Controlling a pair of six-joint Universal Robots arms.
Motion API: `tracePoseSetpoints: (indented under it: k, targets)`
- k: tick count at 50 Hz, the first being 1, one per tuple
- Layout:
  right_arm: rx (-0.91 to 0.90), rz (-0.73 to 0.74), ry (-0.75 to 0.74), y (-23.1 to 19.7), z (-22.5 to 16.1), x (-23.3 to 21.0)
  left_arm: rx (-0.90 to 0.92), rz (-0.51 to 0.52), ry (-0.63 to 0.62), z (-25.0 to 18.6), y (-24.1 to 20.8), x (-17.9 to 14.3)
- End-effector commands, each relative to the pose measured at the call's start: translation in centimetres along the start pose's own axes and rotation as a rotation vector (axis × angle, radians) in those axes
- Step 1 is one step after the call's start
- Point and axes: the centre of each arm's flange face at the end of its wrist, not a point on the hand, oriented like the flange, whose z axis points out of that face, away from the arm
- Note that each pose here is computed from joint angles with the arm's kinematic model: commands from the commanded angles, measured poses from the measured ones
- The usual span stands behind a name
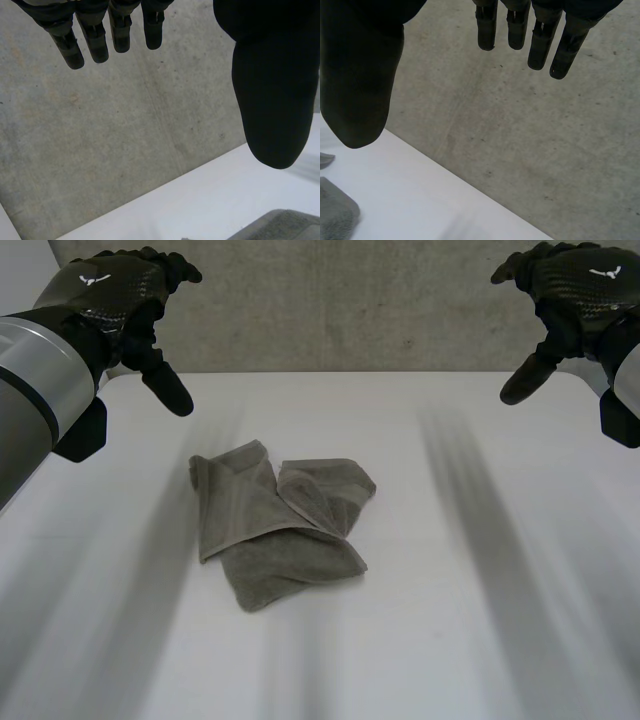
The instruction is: Fold the laundry
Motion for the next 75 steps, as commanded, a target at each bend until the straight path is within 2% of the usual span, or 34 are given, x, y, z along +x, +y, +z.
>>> tracePoseSetpoints:
  k: [1,17,21,27,34,36,47,52,60,69,75]
  targets:
    - [-0.01,-0.008,0.013,0.3,0.3,0.1,-0.012,0.004,0.006,-0.2,0.0,0.1]
    - [-0.033,-0.023,-0.017,1.1,0.5,-0.3,-0.03,0.01,0.01,-0.1,0.6,0.2]
    - [-0.059,-0.117,-0.128,2.4,0.7,-2.1,-0.066,0.012,0.012,0.1,1.7,0.3]
    - [-0.085,-0.235,-0.305,5.2,2.0,-4.3,-0.201,0.025,0.031,1.1,6.8,0.9]
    - [-0.103,-0.23,-0.447,8.9,5.3,-6.1,-0.302,0.033,0.04,2.6,13.8,1.6]
    - [-0.088,-0.223,-0.519,10.2,6.9,-8.0,-0.302,0.031,0.04,3.0,14.9,1.7]
    - [-0.057,-0.228,-0.63,14.3,10.2,-13.1,-0.304,0.044,-0.032,4.7,20.8,1.7]
    - [-0.07,-0.223,-0.665,17.7,11.4,-15.4,-0.321,0.051,-0.05,5.1,22.5,1.7]
    - [-0.118,-0.219,-0.717,20.6,10.8,-18.0,-0.363,0.057,-0.042,5.0,24.2,1.9]
    - [-0.095,-0.227,-0.673,19.3,11.1,-18.2,-0.325,0.052,-0.046,5.5,23.2,1.8]
    - [-0.053,-0.179,-0.579,14.7,11.4,-16.4,-0.228,0.04,-0.058,5.5,19.9,1.5]
